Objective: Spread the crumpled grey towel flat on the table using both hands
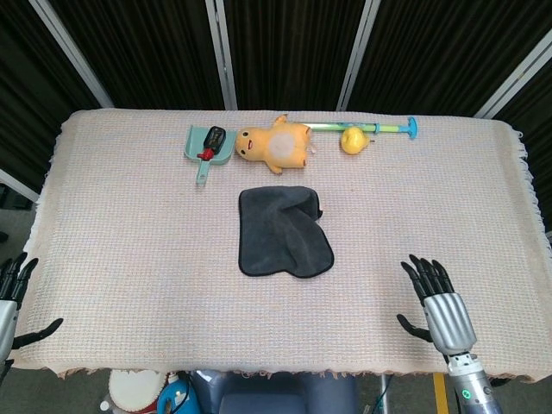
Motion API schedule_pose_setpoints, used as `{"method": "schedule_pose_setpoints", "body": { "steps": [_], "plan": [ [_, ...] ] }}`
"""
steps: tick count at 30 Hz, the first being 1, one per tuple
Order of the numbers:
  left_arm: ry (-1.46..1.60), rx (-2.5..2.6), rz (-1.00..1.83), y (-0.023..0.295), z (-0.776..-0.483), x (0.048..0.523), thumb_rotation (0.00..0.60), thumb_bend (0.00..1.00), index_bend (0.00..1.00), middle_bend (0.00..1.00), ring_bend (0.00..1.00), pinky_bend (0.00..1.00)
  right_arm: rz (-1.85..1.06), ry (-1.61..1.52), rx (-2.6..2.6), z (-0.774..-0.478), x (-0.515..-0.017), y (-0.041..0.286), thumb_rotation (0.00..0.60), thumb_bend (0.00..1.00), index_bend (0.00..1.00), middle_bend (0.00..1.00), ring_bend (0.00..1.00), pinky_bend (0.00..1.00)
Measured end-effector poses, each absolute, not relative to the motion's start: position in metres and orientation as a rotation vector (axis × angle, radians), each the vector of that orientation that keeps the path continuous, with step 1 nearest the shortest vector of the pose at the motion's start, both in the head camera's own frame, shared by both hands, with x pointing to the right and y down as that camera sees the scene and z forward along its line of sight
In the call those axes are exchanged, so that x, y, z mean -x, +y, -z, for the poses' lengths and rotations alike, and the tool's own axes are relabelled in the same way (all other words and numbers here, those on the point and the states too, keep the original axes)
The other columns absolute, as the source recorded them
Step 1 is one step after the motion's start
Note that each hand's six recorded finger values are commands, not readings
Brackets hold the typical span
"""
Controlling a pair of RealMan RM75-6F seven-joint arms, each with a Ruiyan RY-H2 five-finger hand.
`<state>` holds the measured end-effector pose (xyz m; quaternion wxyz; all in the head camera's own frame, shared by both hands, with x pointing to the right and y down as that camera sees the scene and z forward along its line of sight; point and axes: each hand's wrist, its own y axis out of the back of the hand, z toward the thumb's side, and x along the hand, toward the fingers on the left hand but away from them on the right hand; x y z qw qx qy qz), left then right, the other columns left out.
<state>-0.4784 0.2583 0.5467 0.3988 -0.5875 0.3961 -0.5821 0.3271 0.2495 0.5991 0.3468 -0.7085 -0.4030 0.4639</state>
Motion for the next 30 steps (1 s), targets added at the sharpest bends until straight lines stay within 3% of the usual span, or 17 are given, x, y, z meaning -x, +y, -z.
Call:
{"method": "schedule_pose_setpoints", "body": {
  "steps": [15,30],
  "plan": [
    [0.998,1.481,1.483,0.256,-0.554,0.478,0.600,0.00,0.00,0.00,0.00,0.00,-1.172,-1.018,1.958,-0.659,-0.222,0.223,0.600,0.26,0.00,0.00,0.00,0.04],
    [0.995,1.462,1.522,0.255,-0.562,0.486,0.600,0.00,0.00,0.00,0.00,0.00,-1.260,-1.066,1.952,-0.717,-0.182,0.206,0.600,0.26,0.00,0.00,0.00,0.04]
  ]
}}
